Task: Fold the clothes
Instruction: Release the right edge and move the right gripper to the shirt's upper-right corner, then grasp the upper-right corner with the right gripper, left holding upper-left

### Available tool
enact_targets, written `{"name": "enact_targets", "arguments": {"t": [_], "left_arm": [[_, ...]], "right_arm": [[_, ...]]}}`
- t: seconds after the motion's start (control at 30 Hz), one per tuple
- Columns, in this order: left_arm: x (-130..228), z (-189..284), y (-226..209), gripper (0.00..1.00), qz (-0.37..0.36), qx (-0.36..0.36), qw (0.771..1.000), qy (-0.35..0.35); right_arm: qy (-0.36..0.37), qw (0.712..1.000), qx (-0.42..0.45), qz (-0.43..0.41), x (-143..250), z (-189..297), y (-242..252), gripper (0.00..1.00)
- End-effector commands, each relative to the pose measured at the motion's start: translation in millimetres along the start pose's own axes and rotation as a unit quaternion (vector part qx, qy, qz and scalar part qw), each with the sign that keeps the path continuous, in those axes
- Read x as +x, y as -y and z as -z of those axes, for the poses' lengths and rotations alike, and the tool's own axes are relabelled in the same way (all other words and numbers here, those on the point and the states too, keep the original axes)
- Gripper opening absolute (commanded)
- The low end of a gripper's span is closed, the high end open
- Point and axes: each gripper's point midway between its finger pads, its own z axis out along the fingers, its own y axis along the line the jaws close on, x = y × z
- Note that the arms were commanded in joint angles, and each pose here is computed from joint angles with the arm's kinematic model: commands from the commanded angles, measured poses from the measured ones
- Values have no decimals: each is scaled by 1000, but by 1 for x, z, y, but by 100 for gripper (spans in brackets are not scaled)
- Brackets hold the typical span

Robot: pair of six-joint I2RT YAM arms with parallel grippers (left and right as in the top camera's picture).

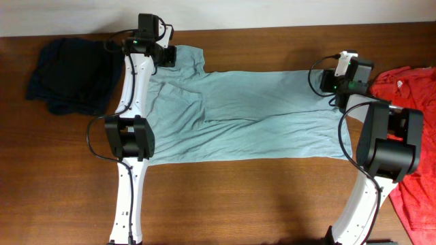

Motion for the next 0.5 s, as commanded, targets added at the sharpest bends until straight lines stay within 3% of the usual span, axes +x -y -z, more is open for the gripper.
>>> {"name": "enact_targets", "arguments": {"t": [0.0, 0.23, 0.47], "left_arm": [[4, -7, 0, 2, 1, -3, 1000, -3], [4, -7, 0, 2, 0, -3, 1000, -4], [5, -7, 0, 2, 1, -3, 1000, -5]], "right_arm": [[-17, 1000, -11, -4, 15, -10, -6, 60], [-57, 997, -55, -10, 21, -9, -21, 62], [-112, 992, -52, -18, 5, 0, -18, 51]]}}
